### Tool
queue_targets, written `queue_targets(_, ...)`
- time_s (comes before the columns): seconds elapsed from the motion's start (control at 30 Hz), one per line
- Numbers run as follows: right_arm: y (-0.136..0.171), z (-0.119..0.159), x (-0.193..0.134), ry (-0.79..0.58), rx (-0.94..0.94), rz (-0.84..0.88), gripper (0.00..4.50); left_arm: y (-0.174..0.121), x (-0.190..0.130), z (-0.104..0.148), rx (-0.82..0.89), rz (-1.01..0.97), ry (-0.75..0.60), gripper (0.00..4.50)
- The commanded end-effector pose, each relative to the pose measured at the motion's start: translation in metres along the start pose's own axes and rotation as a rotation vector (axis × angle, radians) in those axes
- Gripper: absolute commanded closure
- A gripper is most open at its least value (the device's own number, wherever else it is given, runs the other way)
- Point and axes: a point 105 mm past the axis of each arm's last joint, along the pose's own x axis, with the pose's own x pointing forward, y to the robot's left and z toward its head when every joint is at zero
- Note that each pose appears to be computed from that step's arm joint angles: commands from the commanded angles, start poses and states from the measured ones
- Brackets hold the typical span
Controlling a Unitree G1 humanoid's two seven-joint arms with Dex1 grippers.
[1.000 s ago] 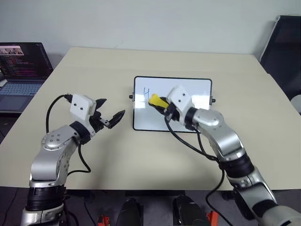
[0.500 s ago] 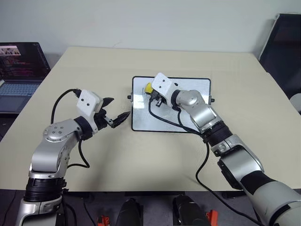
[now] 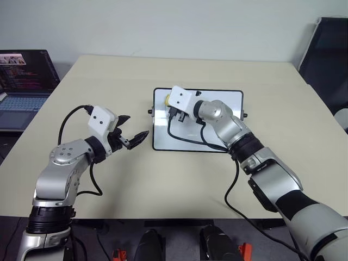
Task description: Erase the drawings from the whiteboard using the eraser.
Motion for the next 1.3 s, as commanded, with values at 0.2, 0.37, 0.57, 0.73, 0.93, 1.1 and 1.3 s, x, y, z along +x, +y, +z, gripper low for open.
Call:
queue_targets(0.2, 0.025, -0.002, 0.001, 0.028, -0.064, 0.206, 3.38, 0.002, -0.004, 0.011, 0.041, 0.008, -0.040, 0.00)
queue_targets(0.37, 0.001, 0.006, 0.004, 0.006, -0.091, 0.055, 3.38, 0.000, -0.003, 0.011, 0.040, 0.004, -0.043, 0.00)
queue_targets(0.57, -0.014, 0.007, 0.005, 0.006, -0.088, -0.021, 3.38, -0.003, -0.002, 0.011, 0.039, -0.009, -0.045, 0.00)
queue_targets(0.73, 0.017, -0.007, 0.002, 0.042, -0.086, 0.154, 3.38, -0.003, 0.000, 0.012, 0.039, -0.012, -0.046, 0.00)
queue_targets(0.93, 0.037, -0.035, -0.013, 0.123, -0.114, 0.301, 3.38, -0.003, 0.001, 0.011, 0.040, -0.022, -0.045, 0.00)
queue_targets(1.1, 0.032, -0.045, -0.022, 0.160, -0.138, 0.302, 3.38, -0.005, 0.003, 0.012, 0.039, -0.031, -0.046, 0.00)
queue_targets(1.3, -0.001, -0.025, -0.015, 0.088, -0.104, 0.099, 3.38, -0.006, 0.007, 0.014, 0.040, -0.045, -0.050, 0.00)
